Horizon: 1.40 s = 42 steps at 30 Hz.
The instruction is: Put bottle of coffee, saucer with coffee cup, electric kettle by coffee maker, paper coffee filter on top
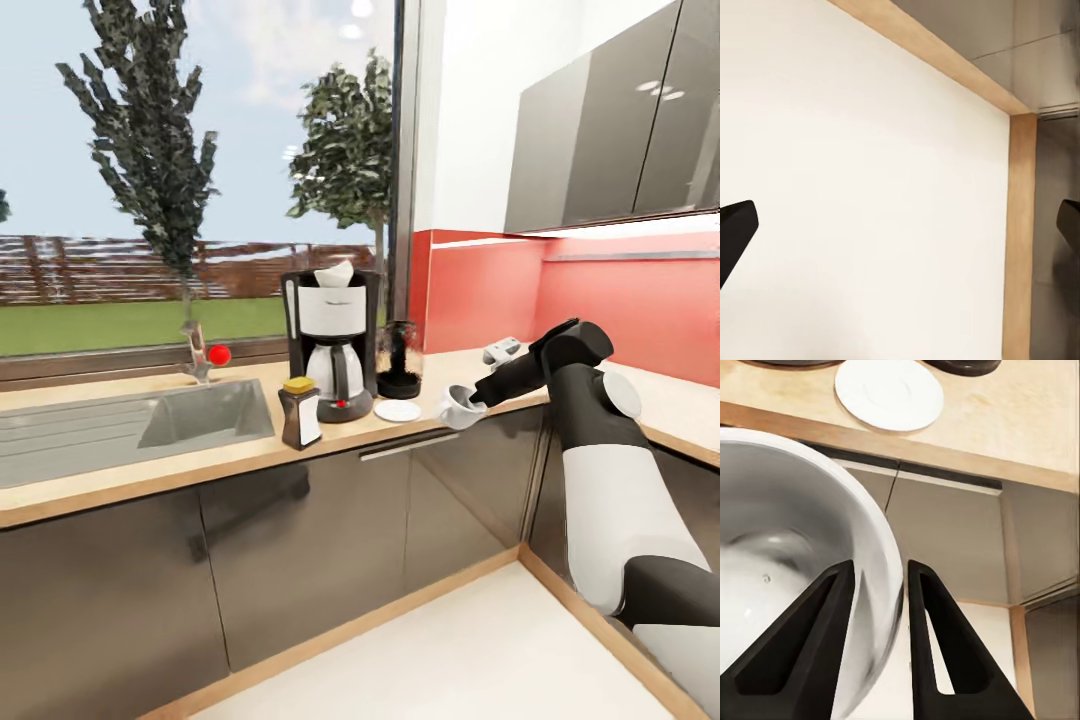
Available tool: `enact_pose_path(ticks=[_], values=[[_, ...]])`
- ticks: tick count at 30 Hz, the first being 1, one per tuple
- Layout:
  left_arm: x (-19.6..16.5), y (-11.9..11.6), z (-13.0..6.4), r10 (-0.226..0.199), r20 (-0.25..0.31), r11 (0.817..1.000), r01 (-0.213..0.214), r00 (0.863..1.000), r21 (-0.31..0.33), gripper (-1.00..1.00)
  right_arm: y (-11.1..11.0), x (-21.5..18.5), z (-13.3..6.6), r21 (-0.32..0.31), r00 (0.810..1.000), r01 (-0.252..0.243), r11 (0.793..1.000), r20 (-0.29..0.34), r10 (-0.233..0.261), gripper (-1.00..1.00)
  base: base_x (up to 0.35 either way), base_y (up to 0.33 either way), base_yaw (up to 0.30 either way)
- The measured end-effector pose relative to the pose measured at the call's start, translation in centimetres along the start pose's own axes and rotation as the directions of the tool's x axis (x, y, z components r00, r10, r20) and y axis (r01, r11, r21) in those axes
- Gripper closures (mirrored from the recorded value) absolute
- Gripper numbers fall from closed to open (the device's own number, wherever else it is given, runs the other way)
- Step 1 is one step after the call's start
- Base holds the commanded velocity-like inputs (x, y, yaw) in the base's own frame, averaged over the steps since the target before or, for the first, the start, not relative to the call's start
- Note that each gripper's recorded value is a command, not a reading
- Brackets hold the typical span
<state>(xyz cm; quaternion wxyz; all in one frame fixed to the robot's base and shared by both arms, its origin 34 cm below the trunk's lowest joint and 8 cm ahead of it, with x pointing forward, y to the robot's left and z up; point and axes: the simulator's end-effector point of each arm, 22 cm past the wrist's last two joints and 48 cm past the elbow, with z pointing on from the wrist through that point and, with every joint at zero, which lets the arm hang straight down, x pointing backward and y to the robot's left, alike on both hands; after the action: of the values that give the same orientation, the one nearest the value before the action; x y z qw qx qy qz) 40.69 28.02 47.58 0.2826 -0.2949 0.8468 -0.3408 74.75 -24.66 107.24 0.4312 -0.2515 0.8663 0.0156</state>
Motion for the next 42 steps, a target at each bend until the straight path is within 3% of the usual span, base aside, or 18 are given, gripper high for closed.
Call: enact_pose_path(ticks=[17, 42], values=[[0.00, 0.01, -0.03, -0.001, 0.001, 1.000, 0.001, 1.000, 0.000, -1.00, -0.09, -0.18, -0.29, 0.005, 1.000, -0.001, 1.000, 0.007, 0.001, 1.00, 0.117, -0.271, 0.006], [-0.06, 0.05, -0.04, -0.002, 0.002, 1.000, 0.002, 1.000, -0.001, -1.00, -0.09, -0.17, -0.23, 0.005, 1.000, 0.001, 1.000, 0.006, -0.001, 1.00, 0.030, -0.011, 0.214]])
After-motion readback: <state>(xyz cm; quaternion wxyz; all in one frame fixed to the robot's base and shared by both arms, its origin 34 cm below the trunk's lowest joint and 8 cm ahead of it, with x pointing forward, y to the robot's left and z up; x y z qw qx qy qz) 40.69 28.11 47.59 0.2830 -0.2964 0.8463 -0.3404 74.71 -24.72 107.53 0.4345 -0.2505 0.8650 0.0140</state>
